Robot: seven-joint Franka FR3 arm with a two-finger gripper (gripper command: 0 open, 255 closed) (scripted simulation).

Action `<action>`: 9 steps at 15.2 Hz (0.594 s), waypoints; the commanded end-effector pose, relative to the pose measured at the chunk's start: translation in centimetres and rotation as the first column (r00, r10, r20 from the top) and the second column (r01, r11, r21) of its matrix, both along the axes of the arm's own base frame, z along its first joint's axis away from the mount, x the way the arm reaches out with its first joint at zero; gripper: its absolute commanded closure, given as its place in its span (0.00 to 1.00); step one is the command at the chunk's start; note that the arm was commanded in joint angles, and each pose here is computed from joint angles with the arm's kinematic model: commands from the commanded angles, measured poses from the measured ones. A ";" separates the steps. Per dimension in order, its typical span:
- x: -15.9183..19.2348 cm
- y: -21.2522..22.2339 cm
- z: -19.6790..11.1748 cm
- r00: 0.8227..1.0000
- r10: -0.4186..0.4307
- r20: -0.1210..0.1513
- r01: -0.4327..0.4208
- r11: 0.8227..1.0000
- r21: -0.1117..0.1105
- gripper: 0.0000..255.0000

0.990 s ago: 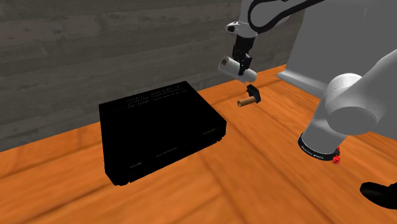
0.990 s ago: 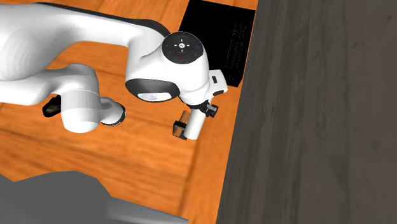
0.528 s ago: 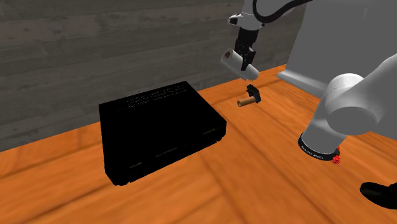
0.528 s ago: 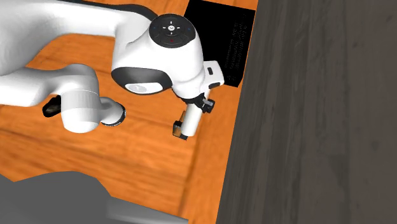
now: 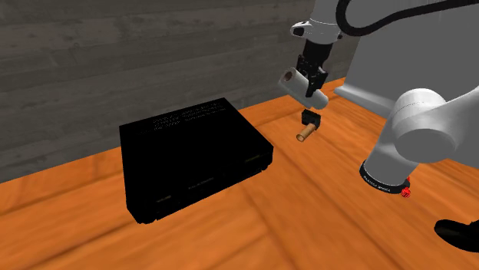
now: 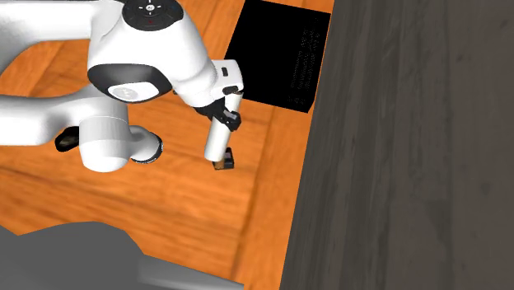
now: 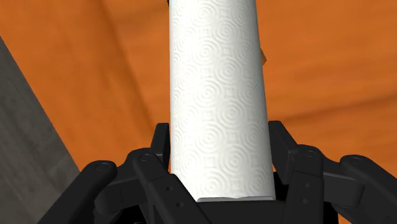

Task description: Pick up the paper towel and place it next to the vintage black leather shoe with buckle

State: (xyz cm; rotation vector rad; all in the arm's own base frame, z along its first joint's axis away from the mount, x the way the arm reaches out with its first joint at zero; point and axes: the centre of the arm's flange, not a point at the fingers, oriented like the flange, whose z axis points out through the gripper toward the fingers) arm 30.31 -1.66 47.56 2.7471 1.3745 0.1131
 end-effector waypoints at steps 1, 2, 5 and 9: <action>-2.3 1.7 -0.1 1.000 -0.002 -0.001 0.002 1.000 -0.001 1.00; -3.4 2.5 -0.1 1.000 -0.002 -0.001 0.002 1.000 -0.001 1.00; -6.7 4.7 -0.1 1.000 -0.002 -0.001 0.002 1.000 -0.001 1.00; -11.1 7.6 -0.1 1.000 -0.002 -0.001 0.002 1.000 -0.001 1.00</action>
